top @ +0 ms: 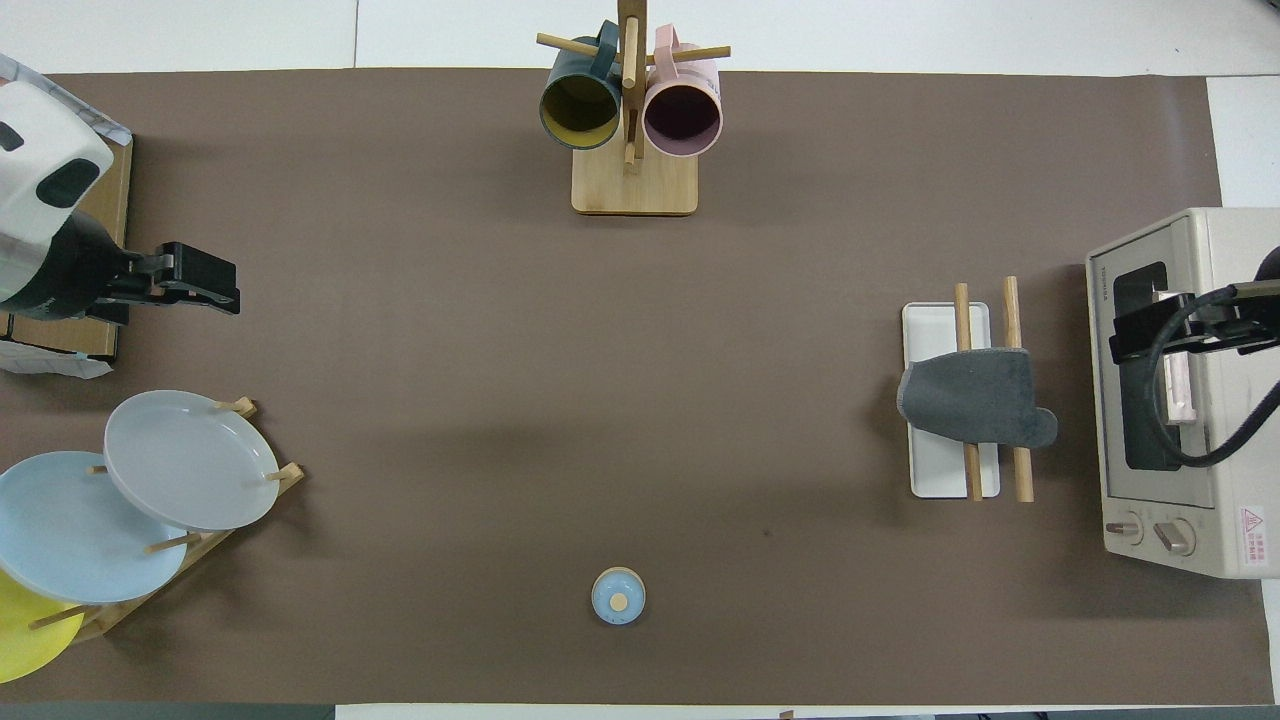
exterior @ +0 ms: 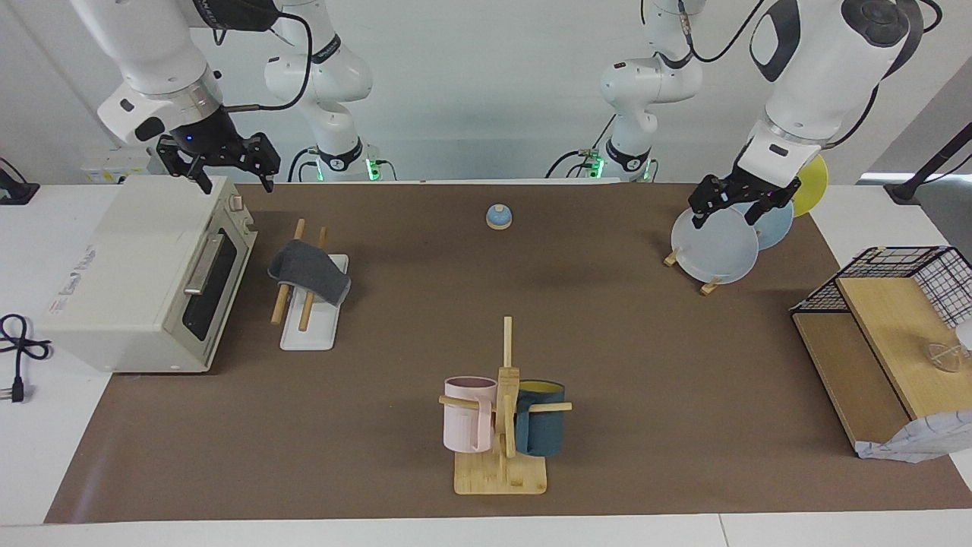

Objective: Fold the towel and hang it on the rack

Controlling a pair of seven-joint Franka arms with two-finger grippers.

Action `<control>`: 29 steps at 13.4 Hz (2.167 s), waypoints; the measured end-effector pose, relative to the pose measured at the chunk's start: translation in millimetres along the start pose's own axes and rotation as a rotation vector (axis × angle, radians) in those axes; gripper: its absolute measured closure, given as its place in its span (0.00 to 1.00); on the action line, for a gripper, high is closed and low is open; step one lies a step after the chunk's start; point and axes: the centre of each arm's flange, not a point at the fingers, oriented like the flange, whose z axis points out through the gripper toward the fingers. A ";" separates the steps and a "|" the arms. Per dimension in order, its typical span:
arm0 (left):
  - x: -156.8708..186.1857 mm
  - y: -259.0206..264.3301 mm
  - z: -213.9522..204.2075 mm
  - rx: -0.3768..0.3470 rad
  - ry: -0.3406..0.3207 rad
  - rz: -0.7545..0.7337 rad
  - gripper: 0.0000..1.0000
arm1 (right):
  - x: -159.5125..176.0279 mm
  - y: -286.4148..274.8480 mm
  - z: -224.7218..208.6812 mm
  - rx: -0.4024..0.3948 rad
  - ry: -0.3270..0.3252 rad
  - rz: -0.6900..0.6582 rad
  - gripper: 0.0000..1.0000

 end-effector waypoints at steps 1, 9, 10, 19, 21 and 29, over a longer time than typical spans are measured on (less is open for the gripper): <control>0.0 0.0 0.0 0.000 0.000 0.000 0.00 | 0.4 4.3 0.0 0.001 0.003 0.008 0.00; 0.0 0.0 0.0 0.000 0.000 0.000 0.00 | 3.5 7.0 3.1 0.002 0.002 0.014 0.00; 0.0 0.0 0.0 0.000 0.000 0.000 0.00 | 3.8 6.0 2.8 0.001 0.005 0.012 0.00; 0.0 -0.2 0.0 0.000 0.000 0.000 0.00 | 6.0 19.1 7.2 0.015 -0.002 0.044 0.00; 0.0 -0.2 0.0 0.000 0.000 0.000 0.00 | 6.6 16.9 6.6 0.015 0.002 0.040 0.00; 0.0 -0.2 0.0 0.000 0.000 0.000 0.00 | 13.5 22.4 32.0 0.005 0.000 0.048 0.00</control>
